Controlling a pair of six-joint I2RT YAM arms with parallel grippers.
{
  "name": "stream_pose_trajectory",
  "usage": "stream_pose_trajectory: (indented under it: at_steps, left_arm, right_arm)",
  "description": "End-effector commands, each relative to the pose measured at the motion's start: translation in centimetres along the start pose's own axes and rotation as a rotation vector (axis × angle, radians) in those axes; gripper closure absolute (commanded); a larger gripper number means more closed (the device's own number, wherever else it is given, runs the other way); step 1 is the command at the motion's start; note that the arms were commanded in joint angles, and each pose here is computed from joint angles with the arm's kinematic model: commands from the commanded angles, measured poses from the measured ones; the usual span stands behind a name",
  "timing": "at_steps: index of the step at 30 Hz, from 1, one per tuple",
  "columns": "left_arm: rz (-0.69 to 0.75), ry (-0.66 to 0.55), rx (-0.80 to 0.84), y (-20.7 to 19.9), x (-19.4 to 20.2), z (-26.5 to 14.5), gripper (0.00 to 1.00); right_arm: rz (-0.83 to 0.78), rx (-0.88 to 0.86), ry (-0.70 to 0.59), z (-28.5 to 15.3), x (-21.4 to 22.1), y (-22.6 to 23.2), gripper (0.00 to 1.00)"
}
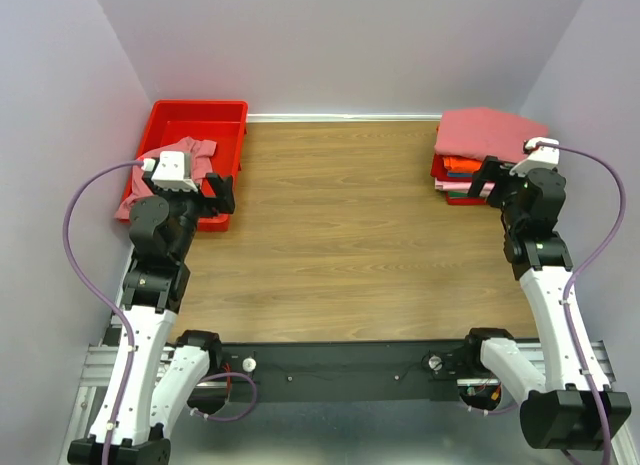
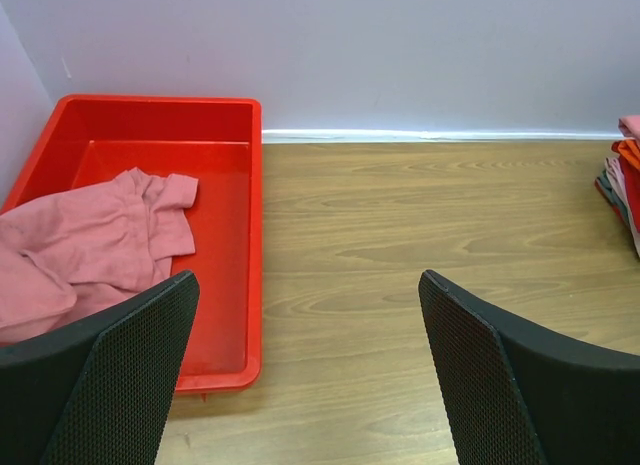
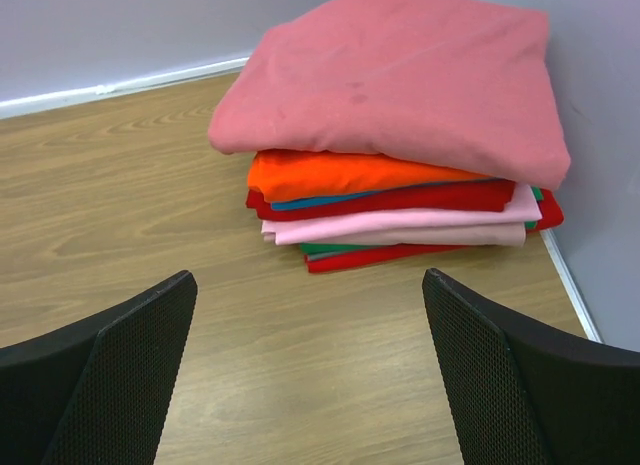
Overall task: Fold and stack the t-shirts
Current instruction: Grab the tshirt from the pile
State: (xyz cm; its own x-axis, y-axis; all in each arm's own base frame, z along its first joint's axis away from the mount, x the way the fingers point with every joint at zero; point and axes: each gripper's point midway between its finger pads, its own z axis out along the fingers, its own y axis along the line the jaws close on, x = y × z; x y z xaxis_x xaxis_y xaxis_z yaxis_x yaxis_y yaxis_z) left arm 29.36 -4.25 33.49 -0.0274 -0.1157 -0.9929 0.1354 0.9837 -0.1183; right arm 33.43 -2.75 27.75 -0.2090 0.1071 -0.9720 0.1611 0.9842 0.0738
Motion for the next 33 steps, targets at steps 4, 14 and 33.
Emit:
stream_pose_trajectory:
  at_steps: [4, 14, 33]
  left_arm:
    - [-0.054, -0.036, -0.114, 1.9, -1.6, 0.7, 0.02]
    - [-0.315, 0.026, -0.308, 9.7, -0.1, 5.1, 0.02]
    - [-0.416, 0.405, -0.871, 22.4, 11.5, 10.1, 0.22]
  right_arm:
    - [-0.192, -0.354, 0.086, 0.1, 4.6, 4.8, 0.00]
    - [-0.252, -0.608, 0.185, -1.2, 9.9, 7.8, 0.00]
    - [-0.258, -0.556, 0.219, -0.6, 10.6, 6.9, 0.00]
